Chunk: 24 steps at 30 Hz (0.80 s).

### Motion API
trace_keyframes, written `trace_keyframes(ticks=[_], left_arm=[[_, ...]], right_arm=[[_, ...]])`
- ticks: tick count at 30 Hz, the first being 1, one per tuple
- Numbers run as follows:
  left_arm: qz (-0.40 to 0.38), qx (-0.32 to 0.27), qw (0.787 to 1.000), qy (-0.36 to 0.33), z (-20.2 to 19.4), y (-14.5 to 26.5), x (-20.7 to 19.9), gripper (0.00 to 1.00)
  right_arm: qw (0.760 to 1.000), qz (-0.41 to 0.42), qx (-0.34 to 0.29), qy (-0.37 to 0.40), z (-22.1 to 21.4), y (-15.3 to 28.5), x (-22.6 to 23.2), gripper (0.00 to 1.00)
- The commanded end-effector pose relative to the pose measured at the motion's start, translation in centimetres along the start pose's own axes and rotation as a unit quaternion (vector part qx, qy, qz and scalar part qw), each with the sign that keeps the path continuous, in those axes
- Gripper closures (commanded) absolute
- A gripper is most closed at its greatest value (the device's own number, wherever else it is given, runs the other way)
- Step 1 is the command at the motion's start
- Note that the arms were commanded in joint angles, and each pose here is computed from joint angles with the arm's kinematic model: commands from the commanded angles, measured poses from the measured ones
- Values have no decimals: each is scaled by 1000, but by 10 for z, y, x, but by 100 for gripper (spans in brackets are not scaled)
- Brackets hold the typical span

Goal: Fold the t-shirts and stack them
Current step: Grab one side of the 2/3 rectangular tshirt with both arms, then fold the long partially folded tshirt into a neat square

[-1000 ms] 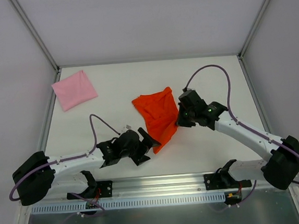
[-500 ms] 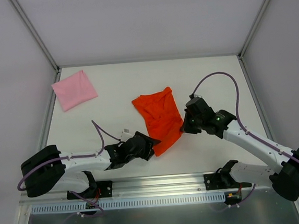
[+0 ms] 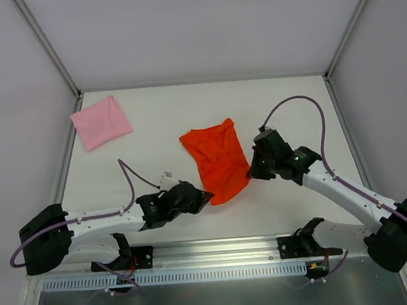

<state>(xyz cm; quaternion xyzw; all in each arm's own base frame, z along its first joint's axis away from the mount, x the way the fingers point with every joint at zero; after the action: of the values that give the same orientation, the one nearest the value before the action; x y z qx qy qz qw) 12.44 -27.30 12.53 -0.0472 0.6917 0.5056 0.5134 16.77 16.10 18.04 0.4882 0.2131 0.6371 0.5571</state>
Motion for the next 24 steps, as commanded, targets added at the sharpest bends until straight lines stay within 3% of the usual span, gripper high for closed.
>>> trace_keyframes(ticks=[1,6,17,24], left_arm=[[-6,-53,998,-13,15,21,-15,100],[-6,-118,993,-19,50,37,-20,100],[-4,-192,981,-41,133,9,-77,100],[4,-177,983,-52,162,-28,-105,100]], right_arm=[[999,15,-43,14,35,9,18,99],[997,43,-50,41,79,0,50,99],[995,68,-43,57,144,-47,85,99],[997,57,-39,43,177,-76,81,99]])
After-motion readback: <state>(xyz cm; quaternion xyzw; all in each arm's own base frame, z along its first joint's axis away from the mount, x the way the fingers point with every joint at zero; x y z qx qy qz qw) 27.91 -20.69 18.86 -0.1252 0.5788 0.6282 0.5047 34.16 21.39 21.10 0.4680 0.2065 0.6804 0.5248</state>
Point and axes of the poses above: each gripper's point midway between its finger pads, its own y axis back along the fingers, its own x axis along the line the jaws close on, z = x × y, the point moved 7 cm from there along y, back along the fingers, and after that the axes turned 5 degrees about -y, right-handed, at the moved point
